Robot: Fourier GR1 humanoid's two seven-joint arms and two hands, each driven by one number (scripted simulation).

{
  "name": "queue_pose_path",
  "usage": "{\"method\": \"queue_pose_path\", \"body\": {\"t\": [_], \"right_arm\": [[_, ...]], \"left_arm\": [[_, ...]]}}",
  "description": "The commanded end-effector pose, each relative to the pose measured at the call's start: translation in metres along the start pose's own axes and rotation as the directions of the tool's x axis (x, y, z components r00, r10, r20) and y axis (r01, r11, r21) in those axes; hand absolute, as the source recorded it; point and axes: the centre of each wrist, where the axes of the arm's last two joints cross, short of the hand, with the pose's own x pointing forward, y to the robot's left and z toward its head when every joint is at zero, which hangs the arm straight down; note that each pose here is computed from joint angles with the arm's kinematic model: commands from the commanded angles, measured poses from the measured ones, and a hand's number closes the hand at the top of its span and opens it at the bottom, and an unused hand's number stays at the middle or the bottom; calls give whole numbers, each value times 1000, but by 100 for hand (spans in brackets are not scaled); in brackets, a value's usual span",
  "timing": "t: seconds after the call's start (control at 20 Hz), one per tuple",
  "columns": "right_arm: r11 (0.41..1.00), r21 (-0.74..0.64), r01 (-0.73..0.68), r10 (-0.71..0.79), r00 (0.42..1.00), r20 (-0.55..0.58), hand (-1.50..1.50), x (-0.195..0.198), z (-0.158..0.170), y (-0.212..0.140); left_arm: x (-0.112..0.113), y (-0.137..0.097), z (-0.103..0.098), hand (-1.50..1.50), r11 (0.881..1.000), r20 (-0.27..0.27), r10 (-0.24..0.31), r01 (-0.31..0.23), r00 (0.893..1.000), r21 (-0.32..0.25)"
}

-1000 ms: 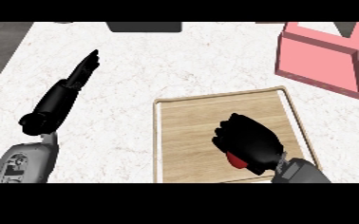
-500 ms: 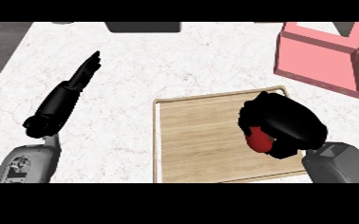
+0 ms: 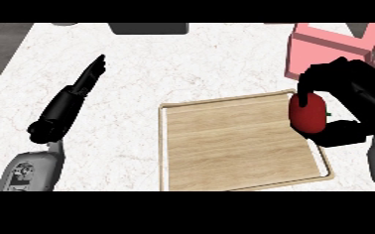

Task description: Pick the tomato from the tray and place it in the cardboard box

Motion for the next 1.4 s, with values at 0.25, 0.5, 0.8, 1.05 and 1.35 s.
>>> {"method": "queue_pose_path", "body": {"t": [0.25, 0.5, 0.8, 1.05, 1.35], "right_arm": [[971, -233, 57, -129, 943, -307, 150, -62, -9, -66], [972, -235, 28, -120, 914, -387, 150, -103, -32, -80], [995, -5, -96, 82, 869, -487, 150, -144, -12, -91], [982, 188, 30, 79, 835, -545, 150, -172, 16, -102], [928, 369, 44, 180, 814, -552, 150, -189, 25, -92]], "left_arm": [[-2, 2, -4, 0, 1000, 17, -1, 2, 1000, -30], [3, -18, -9, 0, 1000, 8, 13, -13, 1000, -26], [9, -14, -14, 0, 1000, 31, 6, -5, 999, -29], [11, -16, -17, 0, 999, 40, 3, -1, 999, -46], [13, 2, -16, 0, 999, 53, 0, 3, 999, -54]]}}
